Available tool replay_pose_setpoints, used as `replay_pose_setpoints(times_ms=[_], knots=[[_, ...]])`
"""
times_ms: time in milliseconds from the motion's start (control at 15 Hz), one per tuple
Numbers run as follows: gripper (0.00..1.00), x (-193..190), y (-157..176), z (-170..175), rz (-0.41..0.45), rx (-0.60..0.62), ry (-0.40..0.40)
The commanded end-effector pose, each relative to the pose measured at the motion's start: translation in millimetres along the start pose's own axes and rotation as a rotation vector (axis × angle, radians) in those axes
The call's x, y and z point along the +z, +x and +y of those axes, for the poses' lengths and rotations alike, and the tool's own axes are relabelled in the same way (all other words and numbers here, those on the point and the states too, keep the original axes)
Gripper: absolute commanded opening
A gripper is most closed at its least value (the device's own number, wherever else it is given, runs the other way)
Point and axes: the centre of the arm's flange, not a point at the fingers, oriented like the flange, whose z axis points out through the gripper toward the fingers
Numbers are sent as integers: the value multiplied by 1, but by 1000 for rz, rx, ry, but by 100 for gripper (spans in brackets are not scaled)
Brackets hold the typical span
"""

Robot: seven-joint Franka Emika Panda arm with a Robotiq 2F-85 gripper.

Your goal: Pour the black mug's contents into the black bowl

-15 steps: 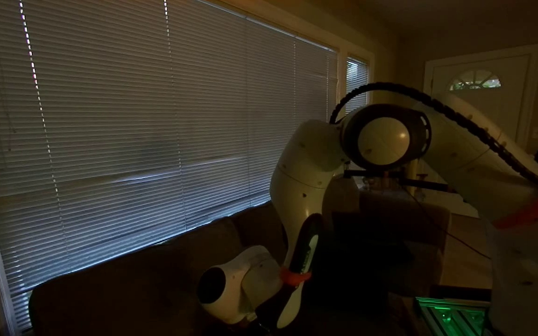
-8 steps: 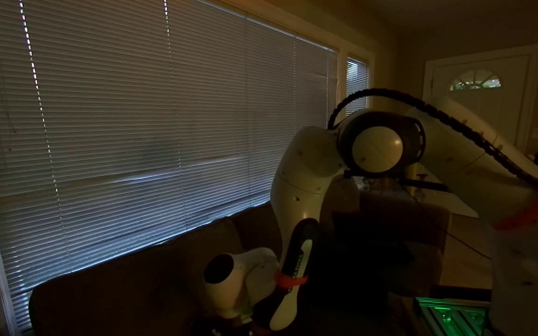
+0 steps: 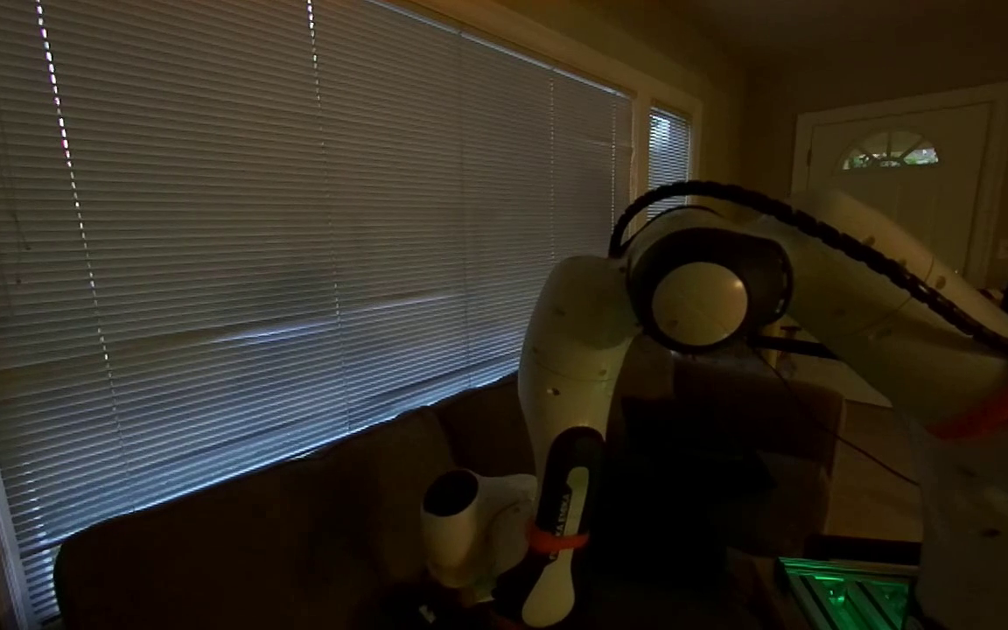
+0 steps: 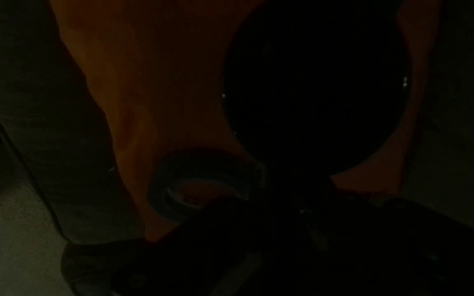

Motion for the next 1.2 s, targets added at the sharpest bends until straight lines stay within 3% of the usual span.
replay_pose_setpoints(times_ms=[0, 1133], knots=[[5, -6, 16, 8, -90, 4, 59], [5, 14, 31, 38, -275, 0, 69]])
